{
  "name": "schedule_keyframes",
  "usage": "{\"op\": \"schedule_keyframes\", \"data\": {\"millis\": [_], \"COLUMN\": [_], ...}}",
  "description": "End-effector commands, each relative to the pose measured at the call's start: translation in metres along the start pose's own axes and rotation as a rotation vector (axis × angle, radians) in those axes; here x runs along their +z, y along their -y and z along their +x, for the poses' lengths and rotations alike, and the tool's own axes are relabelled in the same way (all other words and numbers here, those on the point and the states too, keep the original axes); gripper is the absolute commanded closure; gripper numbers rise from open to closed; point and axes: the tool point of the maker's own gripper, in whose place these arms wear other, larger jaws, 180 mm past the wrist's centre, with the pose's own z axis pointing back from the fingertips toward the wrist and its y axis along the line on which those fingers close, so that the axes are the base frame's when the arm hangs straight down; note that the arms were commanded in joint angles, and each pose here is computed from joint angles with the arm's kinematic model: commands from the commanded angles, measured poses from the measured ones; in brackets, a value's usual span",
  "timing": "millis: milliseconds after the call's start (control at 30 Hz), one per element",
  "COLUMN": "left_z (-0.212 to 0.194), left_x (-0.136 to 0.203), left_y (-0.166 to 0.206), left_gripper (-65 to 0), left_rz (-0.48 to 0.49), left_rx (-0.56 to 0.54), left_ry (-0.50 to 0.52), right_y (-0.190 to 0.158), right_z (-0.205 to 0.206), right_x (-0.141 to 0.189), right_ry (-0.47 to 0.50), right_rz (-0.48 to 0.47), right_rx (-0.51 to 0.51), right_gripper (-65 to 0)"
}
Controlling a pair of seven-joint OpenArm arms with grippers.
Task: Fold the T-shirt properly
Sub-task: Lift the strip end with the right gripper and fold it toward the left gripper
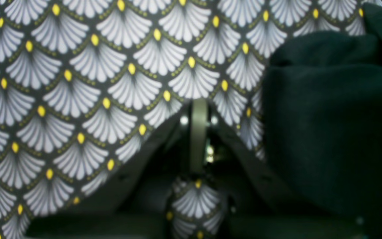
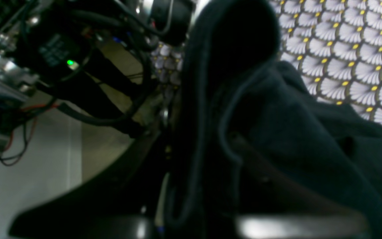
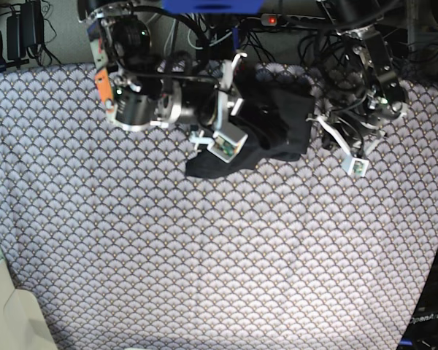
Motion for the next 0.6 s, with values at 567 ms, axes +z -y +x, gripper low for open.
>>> {"op": "schedule_keyframes", "data": {"millis": [567], "left_z": [0.073], "left_x": [0.027], "left_y": [0.017], "left_gripper": [0.0], "left_rz": [-0.037], "left_rx": [-0.042], "left_ry": [0.116], "right_y": [0.001], "right_z": [0.011], "right_x": [0.002], "right_ry": [0.041], "right_rz": [0.014], "right_rx": [0.017], "right_gripper": [-0.1]}}
